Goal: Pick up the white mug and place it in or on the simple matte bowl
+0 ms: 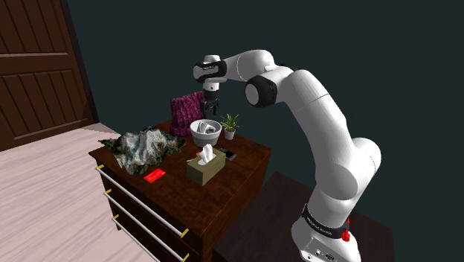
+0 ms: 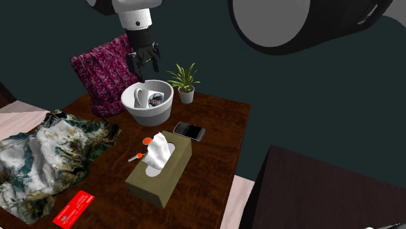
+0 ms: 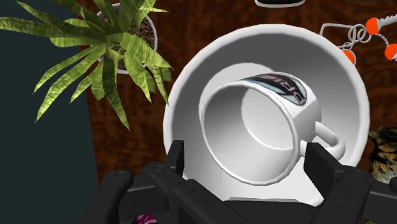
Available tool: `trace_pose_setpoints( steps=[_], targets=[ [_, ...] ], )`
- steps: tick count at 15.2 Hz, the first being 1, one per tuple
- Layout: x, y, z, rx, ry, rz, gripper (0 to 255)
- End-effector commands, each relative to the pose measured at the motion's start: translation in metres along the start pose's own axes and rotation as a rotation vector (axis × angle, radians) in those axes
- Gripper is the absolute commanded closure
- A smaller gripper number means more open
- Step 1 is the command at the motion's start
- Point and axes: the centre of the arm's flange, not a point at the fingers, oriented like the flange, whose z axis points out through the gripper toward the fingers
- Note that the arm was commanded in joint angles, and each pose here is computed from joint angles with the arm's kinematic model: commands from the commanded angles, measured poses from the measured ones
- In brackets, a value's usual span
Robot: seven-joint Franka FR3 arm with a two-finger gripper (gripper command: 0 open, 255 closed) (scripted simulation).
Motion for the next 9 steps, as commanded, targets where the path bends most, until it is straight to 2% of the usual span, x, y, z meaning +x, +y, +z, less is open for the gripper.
trace_pose_setpoints(
  steps=[1, 5, 9],
  targets=[
    [0.0, 0.0, 0.0, 0.0, 0.0, 0.0, 0],
    [0.0, 0.0, -0.05, 0.0, 0.0, 0.0, 0],
    [0.0, 0.0, -0.05, 0.0, 0.0, 0.0, 0]
  ],
)
